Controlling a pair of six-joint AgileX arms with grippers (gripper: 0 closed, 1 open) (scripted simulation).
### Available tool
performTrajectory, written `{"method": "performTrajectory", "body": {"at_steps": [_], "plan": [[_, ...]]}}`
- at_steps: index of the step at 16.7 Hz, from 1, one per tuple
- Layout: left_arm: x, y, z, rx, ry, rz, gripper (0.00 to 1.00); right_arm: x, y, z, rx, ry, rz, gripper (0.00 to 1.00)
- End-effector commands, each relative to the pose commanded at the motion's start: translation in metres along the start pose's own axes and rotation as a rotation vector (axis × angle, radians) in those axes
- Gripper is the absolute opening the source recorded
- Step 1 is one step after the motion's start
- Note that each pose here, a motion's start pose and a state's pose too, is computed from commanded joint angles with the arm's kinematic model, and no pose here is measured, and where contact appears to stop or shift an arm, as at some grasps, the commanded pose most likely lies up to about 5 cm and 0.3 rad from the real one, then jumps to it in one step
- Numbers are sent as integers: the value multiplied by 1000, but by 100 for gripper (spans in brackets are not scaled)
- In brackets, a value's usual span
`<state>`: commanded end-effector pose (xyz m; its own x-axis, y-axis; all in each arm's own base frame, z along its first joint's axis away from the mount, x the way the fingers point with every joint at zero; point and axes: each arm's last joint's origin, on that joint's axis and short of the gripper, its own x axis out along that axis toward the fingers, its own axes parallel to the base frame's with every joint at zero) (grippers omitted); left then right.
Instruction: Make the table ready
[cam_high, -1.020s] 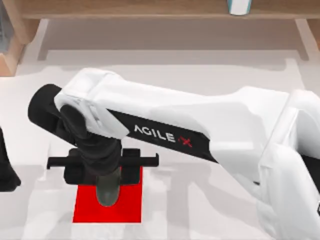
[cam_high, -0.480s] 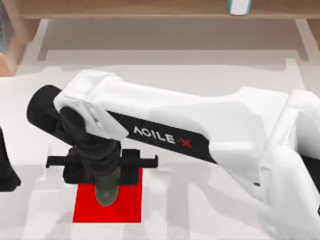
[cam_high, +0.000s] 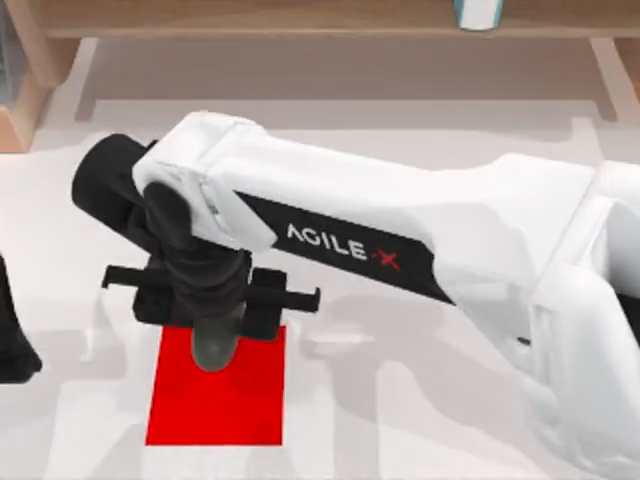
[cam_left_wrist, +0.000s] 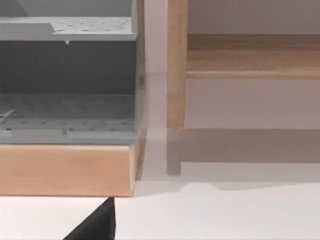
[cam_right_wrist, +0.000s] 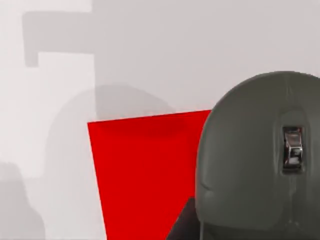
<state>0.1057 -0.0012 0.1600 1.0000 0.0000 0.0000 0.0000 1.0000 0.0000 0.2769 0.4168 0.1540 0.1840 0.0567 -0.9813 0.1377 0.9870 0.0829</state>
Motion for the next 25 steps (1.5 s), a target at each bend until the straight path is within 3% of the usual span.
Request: {"method": "performTrajectory", "body": {"at_steps": [5,10,19,24,25], "plan": [[0,0,0,0,0,0,100,-17,-4,15,53,-62,45,0],[0,0,0,0,0,0,100,-8,-11,18,72,-59,-4,0],[0,0,0,0,0,0,100,8,4,-30,-118,71,-47,0],[0,0,0,0,0,0,100,11,4,-32,-123,77,-55,0],[0,0,0,0,0,0,100,11,4,-32,-123,77,-55,8]]}}
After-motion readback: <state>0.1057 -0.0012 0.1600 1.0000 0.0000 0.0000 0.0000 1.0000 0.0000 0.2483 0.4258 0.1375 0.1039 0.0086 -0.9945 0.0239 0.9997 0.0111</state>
